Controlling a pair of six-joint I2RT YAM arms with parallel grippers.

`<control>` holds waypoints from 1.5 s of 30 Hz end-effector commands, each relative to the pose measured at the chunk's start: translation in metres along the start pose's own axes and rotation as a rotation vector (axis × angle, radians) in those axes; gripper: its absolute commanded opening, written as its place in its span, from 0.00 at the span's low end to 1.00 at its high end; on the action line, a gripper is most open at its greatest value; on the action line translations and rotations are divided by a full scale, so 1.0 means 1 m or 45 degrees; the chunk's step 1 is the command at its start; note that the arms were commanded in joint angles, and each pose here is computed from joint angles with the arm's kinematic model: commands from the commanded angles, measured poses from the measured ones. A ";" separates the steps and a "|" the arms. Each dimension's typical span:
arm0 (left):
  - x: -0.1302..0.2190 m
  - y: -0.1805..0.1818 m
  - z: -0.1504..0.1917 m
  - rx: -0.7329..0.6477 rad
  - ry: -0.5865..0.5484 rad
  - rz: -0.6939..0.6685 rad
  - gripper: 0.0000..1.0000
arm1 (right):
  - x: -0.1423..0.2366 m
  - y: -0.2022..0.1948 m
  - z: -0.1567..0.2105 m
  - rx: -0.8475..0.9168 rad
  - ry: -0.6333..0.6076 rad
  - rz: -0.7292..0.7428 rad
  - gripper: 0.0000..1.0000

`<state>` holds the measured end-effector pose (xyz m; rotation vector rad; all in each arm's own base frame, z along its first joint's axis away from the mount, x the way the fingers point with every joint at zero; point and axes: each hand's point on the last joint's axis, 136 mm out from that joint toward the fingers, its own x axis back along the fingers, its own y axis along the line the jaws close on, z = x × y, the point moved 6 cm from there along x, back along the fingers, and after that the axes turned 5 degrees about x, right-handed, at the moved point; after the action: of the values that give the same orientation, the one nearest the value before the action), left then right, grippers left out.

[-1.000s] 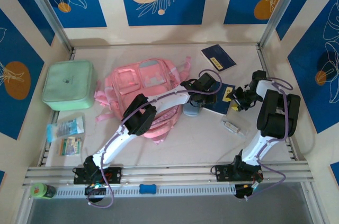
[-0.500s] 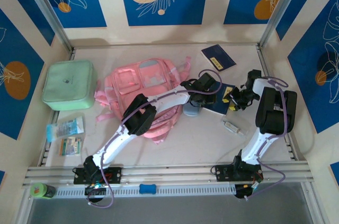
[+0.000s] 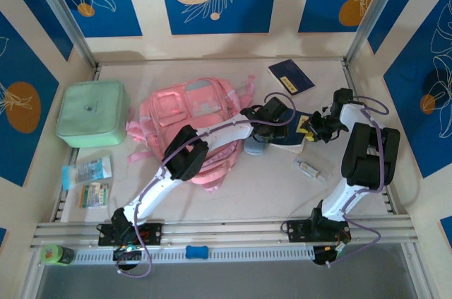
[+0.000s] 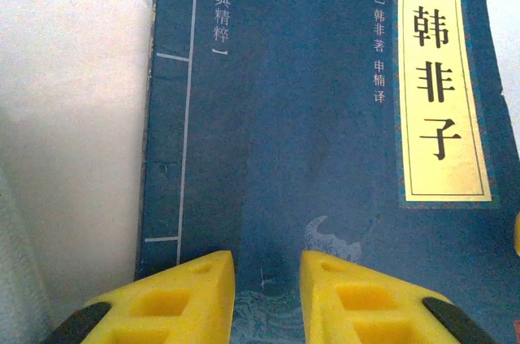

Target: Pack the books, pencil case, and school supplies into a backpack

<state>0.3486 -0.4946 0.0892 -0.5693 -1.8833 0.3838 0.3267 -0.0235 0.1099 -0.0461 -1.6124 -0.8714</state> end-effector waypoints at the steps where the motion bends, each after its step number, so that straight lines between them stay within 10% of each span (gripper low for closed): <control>1: -0.014 0.013 0.011 0.030 0.055 -0.049 0.28 | 0.003 0.009 -0.002 0.020 0.008 -0.111 0.25; 17: 0.013 -0.008 -0.007 -0.001 0.000 0.019 0.30 | 0.016 0.007 -0.006 -0.070 -0.022 -0.237 0.00; 32: 0.169 -0.016 -0.054 0.003 -0.263 0.246 0.62 | 0.108 0.061 -0.001 0.066 -0.291 -0.342 0.00; 45: 0.249 0.058 -0.031 0.277 -0.300 0.633 0.87 | 0.141 0.153 0.071 0.455 -0.131 -0.715 0.00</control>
<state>0.3173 -0.3084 0.2454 -0.7273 -1.9445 0.8601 0.3179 0.0406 0.2886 0.4642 -1.9233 -0.9766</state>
